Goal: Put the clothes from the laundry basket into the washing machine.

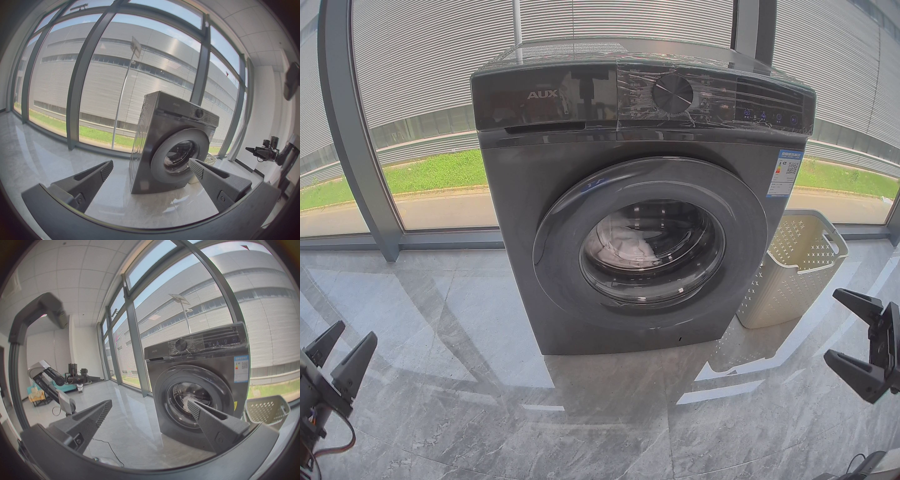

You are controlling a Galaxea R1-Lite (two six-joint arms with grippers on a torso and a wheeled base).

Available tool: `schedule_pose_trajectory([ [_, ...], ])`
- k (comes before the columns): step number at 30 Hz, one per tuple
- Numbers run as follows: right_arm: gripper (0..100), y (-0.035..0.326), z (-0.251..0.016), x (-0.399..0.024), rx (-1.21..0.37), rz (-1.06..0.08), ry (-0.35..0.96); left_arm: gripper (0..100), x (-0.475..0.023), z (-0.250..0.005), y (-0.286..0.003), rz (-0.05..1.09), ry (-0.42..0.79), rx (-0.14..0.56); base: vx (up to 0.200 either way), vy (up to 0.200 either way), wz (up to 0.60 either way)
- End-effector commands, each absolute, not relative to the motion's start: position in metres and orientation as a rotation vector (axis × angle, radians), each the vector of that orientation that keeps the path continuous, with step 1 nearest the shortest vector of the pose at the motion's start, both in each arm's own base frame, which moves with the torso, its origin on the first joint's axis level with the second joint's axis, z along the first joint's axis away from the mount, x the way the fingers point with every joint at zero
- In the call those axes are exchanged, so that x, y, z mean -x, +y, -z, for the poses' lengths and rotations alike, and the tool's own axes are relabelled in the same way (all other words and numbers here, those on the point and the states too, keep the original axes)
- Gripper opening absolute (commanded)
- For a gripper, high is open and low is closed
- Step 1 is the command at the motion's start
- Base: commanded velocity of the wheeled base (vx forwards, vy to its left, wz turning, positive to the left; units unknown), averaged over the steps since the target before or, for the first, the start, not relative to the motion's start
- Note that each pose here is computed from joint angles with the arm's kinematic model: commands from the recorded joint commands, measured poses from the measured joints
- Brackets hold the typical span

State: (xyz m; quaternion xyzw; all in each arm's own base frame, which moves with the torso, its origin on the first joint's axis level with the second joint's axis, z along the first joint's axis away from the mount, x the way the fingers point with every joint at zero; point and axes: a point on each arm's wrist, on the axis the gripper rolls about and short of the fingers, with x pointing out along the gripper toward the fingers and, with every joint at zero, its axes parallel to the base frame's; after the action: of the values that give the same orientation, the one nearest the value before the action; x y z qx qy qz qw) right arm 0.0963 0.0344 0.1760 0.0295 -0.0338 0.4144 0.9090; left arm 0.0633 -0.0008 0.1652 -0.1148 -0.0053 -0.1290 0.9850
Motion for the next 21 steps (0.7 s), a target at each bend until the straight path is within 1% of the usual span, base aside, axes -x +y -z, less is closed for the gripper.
schedule_pose_trajectory([
  [1, 100, 0.021, -0.159, -0.056, 0.070, -0.809, -0.189, 100, -0.017, -0.140, -0.007, 0.305, -0.157, 0.157, 0.000, 0.000, 0.00],
  [2, 100, 0.020, -0.160, -0.055, 0.075, -0.797, -0.197, 100, -0.015, -0.139, -0.008, 0.317, -0.157, 0.154, 0.000, 0.000, 0.00],
  [4, 100, 0.018, -0.161, -0.052, 0.091, -0.773, -0.214, 100, -0.008, -0.135, -0.010, 0.400, -0.152, 0.152, 0.000, 0.000, 0.00],
  [6, 100, 0.018, -0.161, -0.050, 0.118, -0.805, -0.234, 100, -0.005, -0.133, -0.012, 0.478, -0.129, 0.153, 0.000, 0.000, 0.00],
  [7, 100, 0.018, -0.161, -0.049, 0.126, -0.815, -0.239, 100, -0.005, -0.134, -0.012, 0.498, -0.127, 0.154, 0.000, 0.000, 0.00],
  [9, 100, 0.018, -0.162, -0.047, 0.154, -0.846, -0.257, 100, -0.007, -0.141, -0.013, 0.597, -0.098, 0.159, 0.000, 0.000, 0.00],
  [11, 100, 0.018, -0.162, -0.046, 0.159, -0.841, -0.260, 100, -0.007, -0.138, -0.014, 0.636, -0.080, 0.157, 0.000, 0.000, 0.00],
  [14, 100, 0.017, -0.158, -0.039, 0.155, -0.827, -0.247, 100, 0.000, -0.125, -0.014, 0.640, -0.082, 0.161, 0.000, 0.000, 0.00],
  [17, 100, 0.016, -0.143, -0.025, 0.128, -0.779, -0.172, 100, 0.014, -0.112, -0.014, 0.628, -0.087, 0.158, 0.000, 0.000, 0.00],
  [19, 100, 0.016, -0.126, -0.011, 0.095, -0.744, -0.093, 100, 0.021, -0.098, -0.014, 0.592, -0.069, 0.158, 0.000, 0.000, 0.00],
  [21, 100, 0.017, -0.109, 0.004, 0.081, -0.703, -0.060, 100, 0.019, -0.094, -0.013, 0.493, -0.049, 0.123, 0.000, 0.000, 0.00],
])
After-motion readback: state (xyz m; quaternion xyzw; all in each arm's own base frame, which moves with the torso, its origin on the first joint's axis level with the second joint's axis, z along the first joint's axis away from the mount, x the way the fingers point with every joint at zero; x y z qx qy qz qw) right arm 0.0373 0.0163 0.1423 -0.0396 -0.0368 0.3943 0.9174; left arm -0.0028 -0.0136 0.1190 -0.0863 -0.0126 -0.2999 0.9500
